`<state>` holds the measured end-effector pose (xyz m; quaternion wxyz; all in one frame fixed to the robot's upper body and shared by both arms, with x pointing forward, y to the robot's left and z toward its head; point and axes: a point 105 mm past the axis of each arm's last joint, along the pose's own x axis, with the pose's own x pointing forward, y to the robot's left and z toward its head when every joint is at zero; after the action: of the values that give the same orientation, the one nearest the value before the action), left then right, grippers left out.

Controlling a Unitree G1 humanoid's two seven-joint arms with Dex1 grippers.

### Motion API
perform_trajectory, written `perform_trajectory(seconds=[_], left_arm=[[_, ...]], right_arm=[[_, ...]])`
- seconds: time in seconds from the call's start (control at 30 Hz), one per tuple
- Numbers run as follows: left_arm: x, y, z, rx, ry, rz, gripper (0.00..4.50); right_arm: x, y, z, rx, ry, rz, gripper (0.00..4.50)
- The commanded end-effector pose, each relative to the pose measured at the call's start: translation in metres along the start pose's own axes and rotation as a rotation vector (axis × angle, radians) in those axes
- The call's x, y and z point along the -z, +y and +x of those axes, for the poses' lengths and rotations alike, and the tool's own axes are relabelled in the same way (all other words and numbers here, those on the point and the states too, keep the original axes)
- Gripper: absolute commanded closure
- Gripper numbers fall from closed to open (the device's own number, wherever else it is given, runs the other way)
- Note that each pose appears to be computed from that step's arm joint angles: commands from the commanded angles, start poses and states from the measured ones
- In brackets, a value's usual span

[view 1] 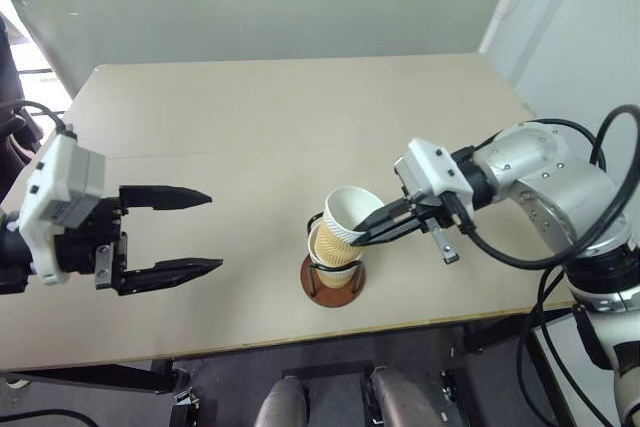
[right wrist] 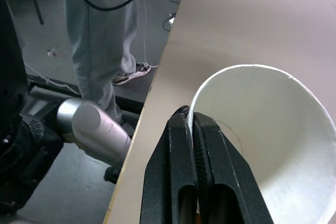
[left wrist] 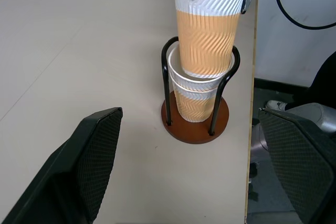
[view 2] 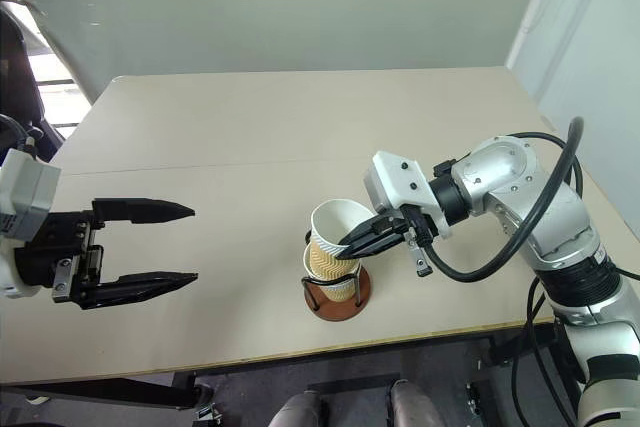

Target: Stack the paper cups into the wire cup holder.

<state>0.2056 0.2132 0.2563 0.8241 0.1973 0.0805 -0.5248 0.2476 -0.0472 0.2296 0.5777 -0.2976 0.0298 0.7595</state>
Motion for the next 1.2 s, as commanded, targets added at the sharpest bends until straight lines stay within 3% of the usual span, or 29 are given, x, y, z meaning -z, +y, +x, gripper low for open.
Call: perform_trajectory(seconds=[0.03, 0.07, 0.2, 0.4, 0.53, 0.63, 0.8, 0.97, 1.2], left_arm=[[-0.008, 0.0, -0.003, -0.021, -0.003, 0.047, 0.05], [-0.008, 0.0, -0.002, -0.021, -0.003, 0.048, 0.05], [-0.009, 0.001, -0.001, -0.018, -0.007, 0.053, 0.05], [-0.005, 0.003, 0.0, -0.016, -0.004, 0.052, 0.05], [-0.004, 0.003, -0.002, -0.021, -0.001, 0.051, 0.05], [-0.004, 0.003, -0.006, -0.036, 0.006, 0.051, 0.05], [-0.002, -0.002, -0.012, -0.042, 0.018, 0.039, 0.05], [-0.002, 0.003, -0.016, -0.061, 0.022, 0.038, 0.05], [-0.002, 0.009, -0.022, -0.077, 0.019, 0.026, 0.05]], right_arm=[[0.0, -0.003, 0.0, 0.025, 0.027, -0.046, 4.48], [0.0, -0.003, 0.0, 0.027, 0.03, -0.049, 4.48], [0.002, -0.004, 0.0, 0.031, 0.044, -0.058, 3.63], [0.004, -0.008, -0.007, 0.062, 0.066, -0.042, 1.42], [0.005, -0.019, -0.04, 0.175, 0.076, -0.016, 0.02], [-0.001, -0.026, -0.085, 0.305, 0.015, 0.034, 0.02], [0.01, 0.003, -0.162, 0.506, -0.015, 0.165, 0.02], [0.045, 0.026, -0.17, 0.527, 0.037, 0.248, 0.02], [0.047, 0.031, -0.185, 0.579, 0.057, 0.252, 0.02]])
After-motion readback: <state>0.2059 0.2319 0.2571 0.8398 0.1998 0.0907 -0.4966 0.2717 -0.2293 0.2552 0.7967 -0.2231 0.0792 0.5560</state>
